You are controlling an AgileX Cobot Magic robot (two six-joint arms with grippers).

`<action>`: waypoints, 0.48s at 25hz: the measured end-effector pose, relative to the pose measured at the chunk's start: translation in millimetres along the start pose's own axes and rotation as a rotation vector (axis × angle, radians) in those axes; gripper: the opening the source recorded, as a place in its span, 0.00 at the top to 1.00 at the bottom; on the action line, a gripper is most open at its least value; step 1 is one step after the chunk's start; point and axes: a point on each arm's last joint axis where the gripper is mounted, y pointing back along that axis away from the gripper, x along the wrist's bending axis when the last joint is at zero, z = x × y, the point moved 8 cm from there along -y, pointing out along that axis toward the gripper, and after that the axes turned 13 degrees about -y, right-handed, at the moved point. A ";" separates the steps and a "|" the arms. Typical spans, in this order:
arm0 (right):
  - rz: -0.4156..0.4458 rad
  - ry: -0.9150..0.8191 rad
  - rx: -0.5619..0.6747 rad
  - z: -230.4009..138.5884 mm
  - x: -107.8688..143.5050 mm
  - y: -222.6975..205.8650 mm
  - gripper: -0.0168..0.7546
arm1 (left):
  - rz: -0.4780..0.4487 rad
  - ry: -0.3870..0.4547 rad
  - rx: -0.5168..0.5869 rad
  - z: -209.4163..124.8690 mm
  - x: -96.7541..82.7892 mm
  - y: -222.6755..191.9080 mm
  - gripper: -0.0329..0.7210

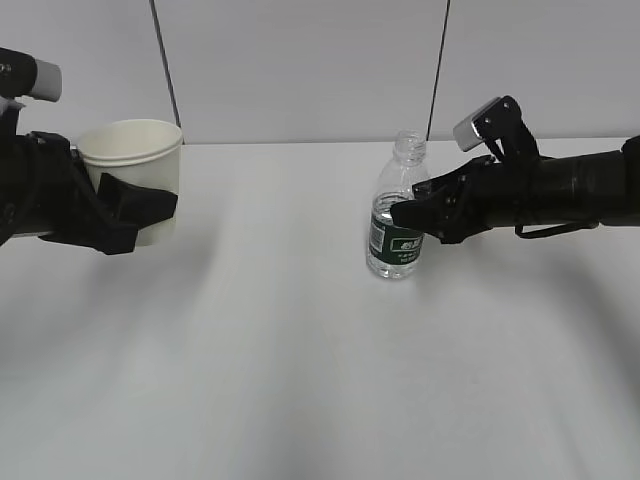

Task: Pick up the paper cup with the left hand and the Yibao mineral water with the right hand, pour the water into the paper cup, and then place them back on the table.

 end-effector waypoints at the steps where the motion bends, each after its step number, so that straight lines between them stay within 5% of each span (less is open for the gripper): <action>1: -0.005 0.002 -0.005 3.3 0.4 1.7 0.42 | 0.000 0.000 0.000 0.0 0.0 0.0 0.46; 12: -0.035 0.041 -0.001 41.0 19.8 32.7 0.42 | -0.004 -0.025 -0.100 35.7 8.2 1.3 0.46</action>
